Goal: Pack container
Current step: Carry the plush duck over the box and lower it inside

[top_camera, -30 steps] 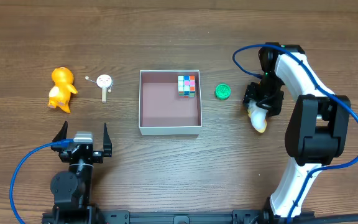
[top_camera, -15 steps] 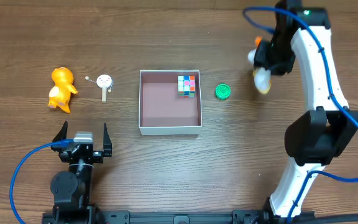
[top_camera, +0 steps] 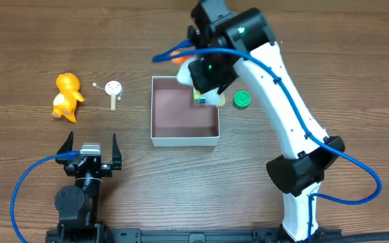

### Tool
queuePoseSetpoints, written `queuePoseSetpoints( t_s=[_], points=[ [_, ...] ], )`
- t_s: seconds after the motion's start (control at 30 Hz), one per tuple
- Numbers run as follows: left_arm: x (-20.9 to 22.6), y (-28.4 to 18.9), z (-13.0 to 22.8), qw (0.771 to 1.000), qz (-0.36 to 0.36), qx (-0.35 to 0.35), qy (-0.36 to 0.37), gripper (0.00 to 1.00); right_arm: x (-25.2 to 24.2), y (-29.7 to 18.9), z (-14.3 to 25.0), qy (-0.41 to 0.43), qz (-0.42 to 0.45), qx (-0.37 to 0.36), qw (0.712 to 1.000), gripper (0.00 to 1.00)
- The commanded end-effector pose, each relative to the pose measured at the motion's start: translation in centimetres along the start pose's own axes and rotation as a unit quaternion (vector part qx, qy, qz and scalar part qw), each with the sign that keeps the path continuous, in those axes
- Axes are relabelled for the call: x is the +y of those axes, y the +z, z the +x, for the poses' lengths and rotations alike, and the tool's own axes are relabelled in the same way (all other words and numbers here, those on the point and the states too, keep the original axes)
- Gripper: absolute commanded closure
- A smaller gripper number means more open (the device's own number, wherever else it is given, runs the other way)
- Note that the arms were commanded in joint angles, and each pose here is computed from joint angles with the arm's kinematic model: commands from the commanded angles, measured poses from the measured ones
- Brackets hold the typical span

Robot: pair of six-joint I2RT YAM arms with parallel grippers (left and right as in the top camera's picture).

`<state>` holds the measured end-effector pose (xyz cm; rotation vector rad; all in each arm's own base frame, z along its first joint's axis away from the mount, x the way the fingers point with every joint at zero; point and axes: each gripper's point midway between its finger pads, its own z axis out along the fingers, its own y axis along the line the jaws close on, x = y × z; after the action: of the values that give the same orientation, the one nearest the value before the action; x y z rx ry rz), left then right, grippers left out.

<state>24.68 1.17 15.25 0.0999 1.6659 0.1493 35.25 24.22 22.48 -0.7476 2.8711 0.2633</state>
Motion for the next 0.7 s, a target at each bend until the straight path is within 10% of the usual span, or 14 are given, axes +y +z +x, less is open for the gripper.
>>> queuePoseSetpoints(
  t_s=[0.0, 0.67],
  points=[
    [-0.1, 0.0, 0.1, 1.0, 0.005, 0.001, 0.008, 0.0, -0.4, 1.4, 1.4, -0.021, 0.005, 0.032, 0.999, 0.59],
    [-0.1, 0.0, 0.1, 1.0, 0.005, 0.001, 0.008, 0.0, -0.7, 7.9, 0.1, 0.081, -0.005, 0.021, 0.996, 0.49]
  ],
)
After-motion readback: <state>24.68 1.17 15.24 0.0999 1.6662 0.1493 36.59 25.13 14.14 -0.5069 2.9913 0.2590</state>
